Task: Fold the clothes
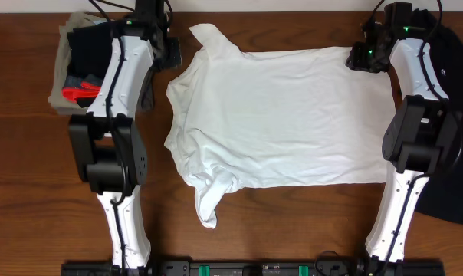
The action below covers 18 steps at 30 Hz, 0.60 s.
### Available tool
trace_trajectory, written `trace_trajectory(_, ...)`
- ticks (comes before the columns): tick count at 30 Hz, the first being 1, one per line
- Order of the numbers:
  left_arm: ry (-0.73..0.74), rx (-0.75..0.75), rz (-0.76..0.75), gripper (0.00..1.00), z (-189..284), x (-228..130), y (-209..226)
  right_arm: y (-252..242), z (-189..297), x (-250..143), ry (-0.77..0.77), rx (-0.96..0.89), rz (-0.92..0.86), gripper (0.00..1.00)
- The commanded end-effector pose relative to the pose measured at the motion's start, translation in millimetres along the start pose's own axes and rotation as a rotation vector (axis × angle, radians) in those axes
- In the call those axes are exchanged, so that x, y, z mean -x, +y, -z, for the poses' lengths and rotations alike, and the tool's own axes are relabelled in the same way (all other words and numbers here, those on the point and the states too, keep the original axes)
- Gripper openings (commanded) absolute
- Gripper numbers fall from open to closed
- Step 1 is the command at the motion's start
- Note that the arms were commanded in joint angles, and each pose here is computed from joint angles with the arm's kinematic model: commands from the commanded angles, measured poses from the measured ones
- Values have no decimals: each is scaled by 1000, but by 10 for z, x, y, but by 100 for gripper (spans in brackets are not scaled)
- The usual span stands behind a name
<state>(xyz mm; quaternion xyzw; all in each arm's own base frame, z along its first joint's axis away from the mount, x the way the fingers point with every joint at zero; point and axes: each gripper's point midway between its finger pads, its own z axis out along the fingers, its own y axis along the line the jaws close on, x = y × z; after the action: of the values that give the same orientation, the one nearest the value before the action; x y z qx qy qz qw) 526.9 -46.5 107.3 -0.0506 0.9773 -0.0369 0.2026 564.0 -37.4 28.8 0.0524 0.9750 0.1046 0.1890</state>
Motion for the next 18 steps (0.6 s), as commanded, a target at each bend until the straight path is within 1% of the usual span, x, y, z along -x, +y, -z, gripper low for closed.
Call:
trace_trajectory(1, 84, -54, -11, 24, -113, -195, -110, 140, 149, 112, -34, 21, 5, 34)
trace_trajectory(2, 105, -50, -12, 20, -137, -248, -107, 139, 149, 110, -34, 21, 3, 34)
trace_trajectory(3, 124, -47, -12, 19, -151, -299, -103, 142, 148, 109, -33, 21, 2, 34)
trace_trajectory(4, 138, -49, -11, 11, -165, -341, -103, 144, 148, 108, -33, 21, 3, 34)
trace_trajectory(6, 165, -53, -15, 6, -173, -419, -131, 142, 148, 109, -33, 21, 2, 34)
trace_trajectory(11, 187, -53, -29, 6, -205, -506, -190, 144, 148, 105, -32, 21, -6, 33)
trace_trajectory(18, 212, -53, -28, 6, -376, -665, -276, 141, 148, 92, -26, 21, -18, 33)
